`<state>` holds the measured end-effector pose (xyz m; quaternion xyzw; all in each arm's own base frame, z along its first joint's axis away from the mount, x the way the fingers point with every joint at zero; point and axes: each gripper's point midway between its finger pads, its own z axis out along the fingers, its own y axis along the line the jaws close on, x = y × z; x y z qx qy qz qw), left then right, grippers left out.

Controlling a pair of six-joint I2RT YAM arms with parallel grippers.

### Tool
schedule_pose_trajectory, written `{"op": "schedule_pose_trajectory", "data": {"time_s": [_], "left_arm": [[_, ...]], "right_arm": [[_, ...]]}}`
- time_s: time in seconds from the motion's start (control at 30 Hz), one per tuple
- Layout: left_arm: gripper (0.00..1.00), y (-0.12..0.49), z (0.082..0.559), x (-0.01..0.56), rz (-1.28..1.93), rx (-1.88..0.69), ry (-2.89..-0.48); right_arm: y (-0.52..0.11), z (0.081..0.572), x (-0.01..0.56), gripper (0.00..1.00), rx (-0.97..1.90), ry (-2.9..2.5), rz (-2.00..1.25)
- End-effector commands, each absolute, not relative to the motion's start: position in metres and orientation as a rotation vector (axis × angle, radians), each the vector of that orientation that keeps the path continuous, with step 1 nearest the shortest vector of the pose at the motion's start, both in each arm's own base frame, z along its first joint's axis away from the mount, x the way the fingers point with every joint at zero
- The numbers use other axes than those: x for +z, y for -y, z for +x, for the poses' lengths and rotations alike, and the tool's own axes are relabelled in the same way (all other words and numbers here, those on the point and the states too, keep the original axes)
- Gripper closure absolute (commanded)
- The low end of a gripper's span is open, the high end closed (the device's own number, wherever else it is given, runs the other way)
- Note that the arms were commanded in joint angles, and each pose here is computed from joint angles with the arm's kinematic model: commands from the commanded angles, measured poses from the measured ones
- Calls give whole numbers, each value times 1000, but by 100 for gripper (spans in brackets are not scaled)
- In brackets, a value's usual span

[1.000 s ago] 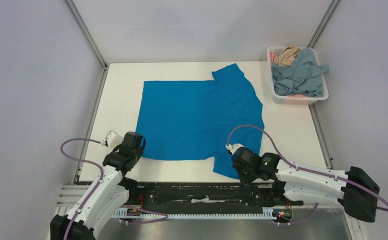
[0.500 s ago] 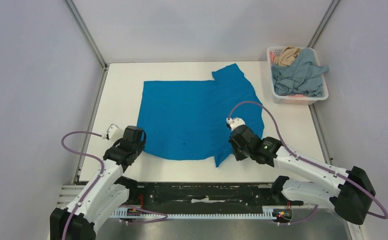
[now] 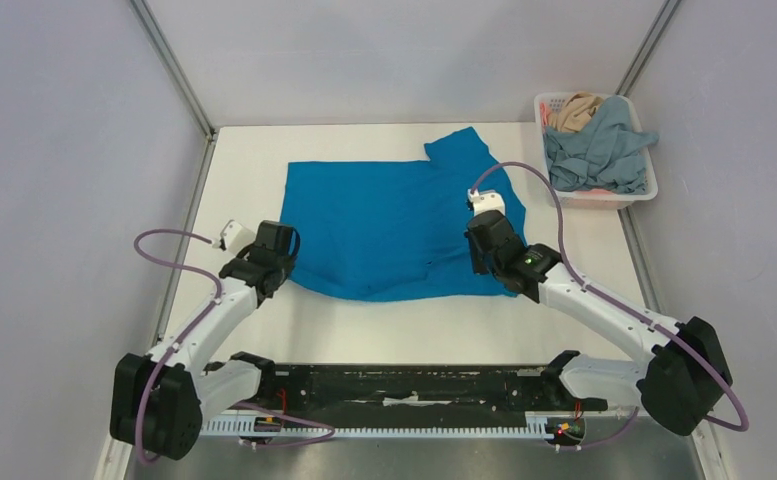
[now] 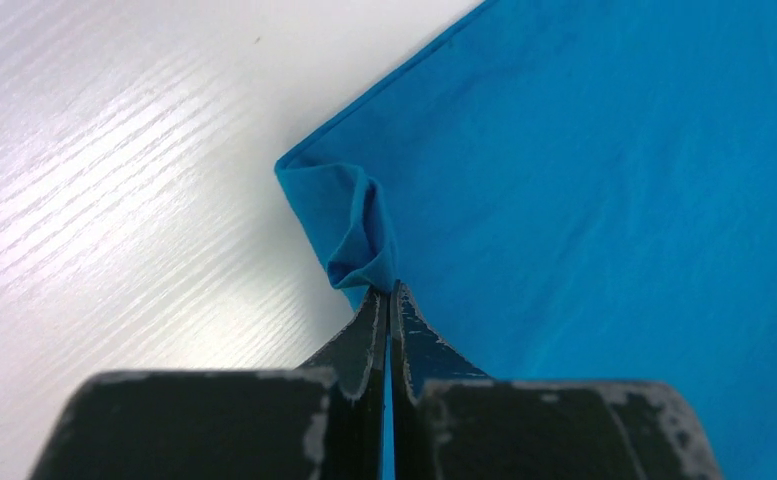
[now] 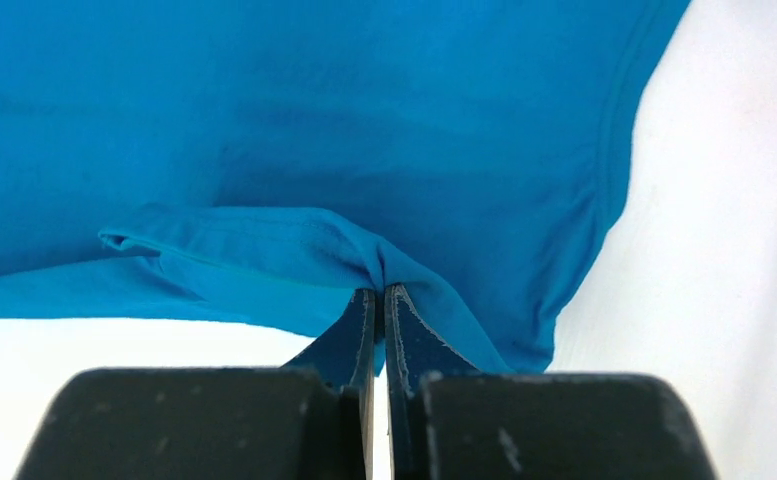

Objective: Fold and stack the t-shirts
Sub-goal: Fold the flattened tshirt in 1/3 of the way

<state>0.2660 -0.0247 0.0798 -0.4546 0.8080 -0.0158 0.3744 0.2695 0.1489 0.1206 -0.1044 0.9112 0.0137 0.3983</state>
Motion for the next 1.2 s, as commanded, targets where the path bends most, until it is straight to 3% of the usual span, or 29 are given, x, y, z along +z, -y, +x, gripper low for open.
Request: {"op": "schedule_pose_trajectory", "data": {"time_s": [0.0,0.53,0.8,0.83,0.9,0.97,1.0,1.03,1.07,1.17], "left_arm": [[98,10,295,105,-1162,-6,-1971],[98,6,335,93,-1172,3,-2016],[98,6,354,77,-1188,22,-2066],[95,5,356,76,-1193,31,-2075],[72,2,357,72,-1215,63,-2093],[42,-1,356,70,-1232,82,-2092],[32,-2,358,72,-1232,79,-2083],[27,-1,359,75,-1225,69,-2080],[24,1,361,80,-1207,54,-2081],[23,3,362,96,-1162,32,-2088]], "right_arm": [[-144,301,152,100,-11,-2184,-196],[-117,350,150,100,-71,-2085,-109],[-119,388,137,95,-153,-2010,-274],[-117,394,131,92,-174,-2028,-273],[-108,407,121,88,-232,-2062,-237],[-94,424,122,78,-335,-2051,-107],[-94,432,118,57,-350,-2059,-72],[-95,442,122,39,-355,-2053,-35],[-97,447,119,28,-362,-2071,-13],[-102,455,122,13,-344,-2086,19]]}}
